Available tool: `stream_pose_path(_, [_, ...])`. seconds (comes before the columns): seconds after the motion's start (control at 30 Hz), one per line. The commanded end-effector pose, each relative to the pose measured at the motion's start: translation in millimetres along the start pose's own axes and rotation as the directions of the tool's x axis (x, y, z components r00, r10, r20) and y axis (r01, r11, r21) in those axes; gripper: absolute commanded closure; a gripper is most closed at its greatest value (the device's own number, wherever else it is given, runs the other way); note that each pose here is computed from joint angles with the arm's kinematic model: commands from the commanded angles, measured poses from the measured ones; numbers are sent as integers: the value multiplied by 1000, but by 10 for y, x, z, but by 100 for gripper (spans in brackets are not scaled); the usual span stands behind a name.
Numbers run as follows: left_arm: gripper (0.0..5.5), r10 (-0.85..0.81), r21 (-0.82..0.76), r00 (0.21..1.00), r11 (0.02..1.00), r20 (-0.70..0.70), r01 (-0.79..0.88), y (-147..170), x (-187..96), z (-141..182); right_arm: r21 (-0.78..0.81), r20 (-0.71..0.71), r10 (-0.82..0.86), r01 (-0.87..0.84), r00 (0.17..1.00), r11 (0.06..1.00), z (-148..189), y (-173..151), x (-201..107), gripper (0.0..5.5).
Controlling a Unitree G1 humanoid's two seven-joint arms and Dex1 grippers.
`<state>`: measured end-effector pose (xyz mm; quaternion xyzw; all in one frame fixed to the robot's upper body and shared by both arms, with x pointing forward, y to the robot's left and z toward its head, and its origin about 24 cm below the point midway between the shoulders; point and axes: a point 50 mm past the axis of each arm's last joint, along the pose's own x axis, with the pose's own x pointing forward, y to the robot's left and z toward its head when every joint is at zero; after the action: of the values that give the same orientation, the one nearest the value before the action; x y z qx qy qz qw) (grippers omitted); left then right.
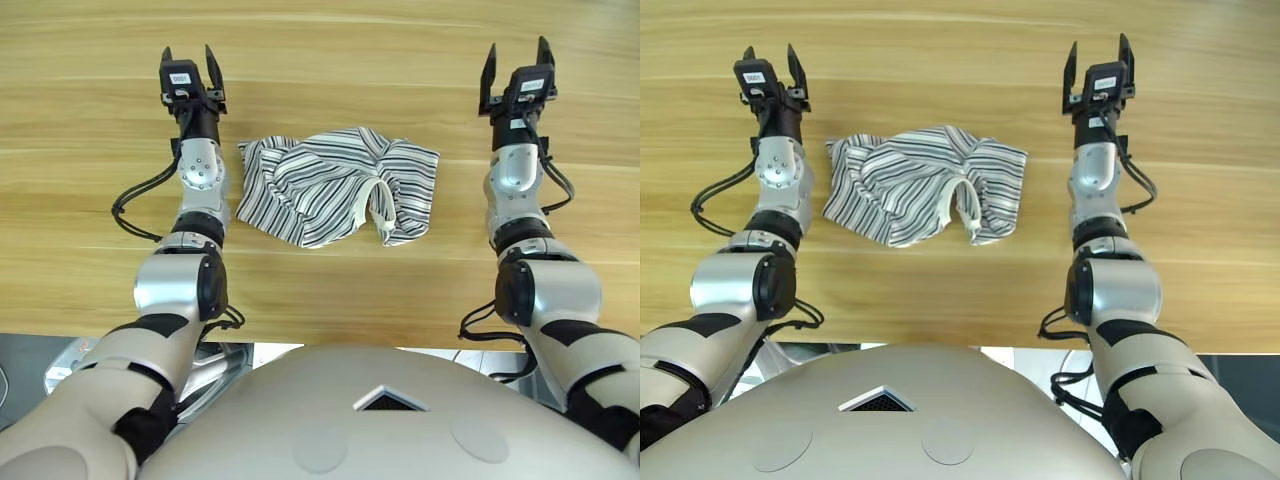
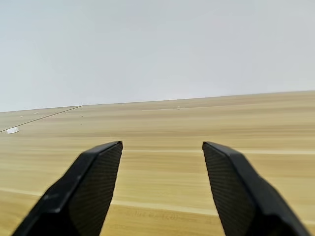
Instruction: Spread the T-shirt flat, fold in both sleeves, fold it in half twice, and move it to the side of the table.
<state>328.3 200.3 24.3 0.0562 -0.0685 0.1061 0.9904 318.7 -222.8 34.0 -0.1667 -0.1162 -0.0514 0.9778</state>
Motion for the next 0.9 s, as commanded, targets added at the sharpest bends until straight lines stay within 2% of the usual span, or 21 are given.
stream_pose_path(0.03, [247, -6, -32, 1000, 999, -17, 6, -9, -14, -20, -25, 20, -9, 9, 1000, 1000, 14, -3, -17, 224])
stream_pose_path(0.13, [247, -60, -19, 998, 998, 0, 60, -107, -68, -30, -23, 13, -19, 20, 1000, 1000, 6, 24, -24, 224])
stream_pose_path(0.23, [247, -82, -39, 994, 996, 78, 85, -126, -89, 43, 1, 0, 12, -12, 1000, 1000, 0, 47, -14, 224])
stream_pose_path(0.5, [247, -39, 66, 986, 997, 163, 28, -68, -65, 132, 42, 2, 28, -28, 1000, 999, -3, -18, -9, 224])
stream_pose_path(0.6, [247, -37, 39, 990, 999, 135, 32, -59, -64, 104, 49, 3, 4, -4, 1000, 999, -1, -90, -1, 224])
stream_pose_path(0.9, [247, -11, -1, 991, 1000, 135, 11, 82, -35, 118, 26, -3, 41, -41, 999, 999, 6, -13, 18, 224])
